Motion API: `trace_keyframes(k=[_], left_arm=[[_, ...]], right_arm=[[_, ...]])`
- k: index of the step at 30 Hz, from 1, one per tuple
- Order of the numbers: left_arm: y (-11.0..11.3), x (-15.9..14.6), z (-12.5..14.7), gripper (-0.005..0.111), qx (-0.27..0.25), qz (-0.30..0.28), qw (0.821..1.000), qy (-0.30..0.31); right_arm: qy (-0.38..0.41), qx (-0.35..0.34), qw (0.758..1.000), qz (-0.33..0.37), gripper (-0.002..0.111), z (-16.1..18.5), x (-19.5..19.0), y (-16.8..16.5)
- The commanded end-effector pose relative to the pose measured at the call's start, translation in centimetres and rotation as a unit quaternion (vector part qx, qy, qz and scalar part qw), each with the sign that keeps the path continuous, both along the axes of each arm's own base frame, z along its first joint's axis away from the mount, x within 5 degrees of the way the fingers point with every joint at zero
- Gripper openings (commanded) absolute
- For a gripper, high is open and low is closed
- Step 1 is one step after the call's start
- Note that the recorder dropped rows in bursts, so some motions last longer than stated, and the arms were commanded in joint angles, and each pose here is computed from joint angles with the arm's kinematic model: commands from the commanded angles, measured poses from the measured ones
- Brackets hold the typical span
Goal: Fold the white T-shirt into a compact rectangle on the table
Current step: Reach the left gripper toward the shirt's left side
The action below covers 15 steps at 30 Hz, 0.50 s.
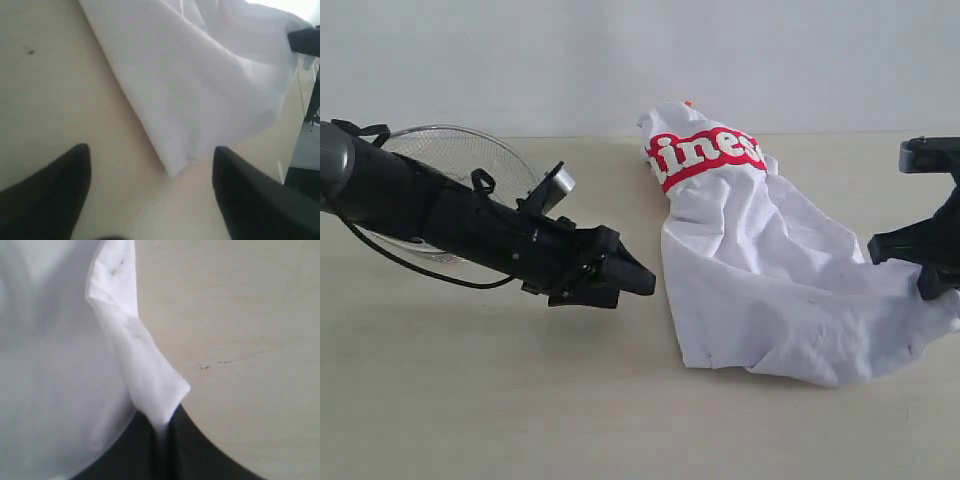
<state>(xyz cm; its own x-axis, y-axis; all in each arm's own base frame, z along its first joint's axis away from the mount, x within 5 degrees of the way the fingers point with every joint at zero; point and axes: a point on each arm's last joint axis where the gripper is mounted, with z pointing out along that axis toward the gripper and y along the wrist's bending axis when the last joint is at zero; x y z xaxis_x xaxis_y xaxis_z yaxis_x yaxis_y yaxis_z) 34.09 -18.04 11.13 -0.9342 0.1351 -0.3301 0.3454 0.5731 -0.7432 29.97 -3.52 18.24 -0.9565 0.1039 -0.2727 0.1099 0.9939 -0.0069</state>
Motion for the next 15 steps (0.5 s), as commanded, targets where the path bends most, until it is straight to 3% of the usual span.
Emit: trace_keyframes(k=[1,9,15], left_arm=[[-0.6,-0.5,-0.1,0.066,-0.013,-0.001,0.999,0.048],[-3.8,-2.4,-1.7,0.066,0.0,-0.036,0.997,0.065],[-4.9,-1.9,-2.1,0.066,0.04,-0.018,0.999,0.025]], right_arm=[[-0.012,-0.002,1.0,0.003,0.0,0.2,0.1,-0.1],[-0.015,0.0,1.0,0.002,0.0,0.2,0.1,-0.1],[-0.015,0.0,1.0,0.002,0.0,0.2,0.1,-0.1]])
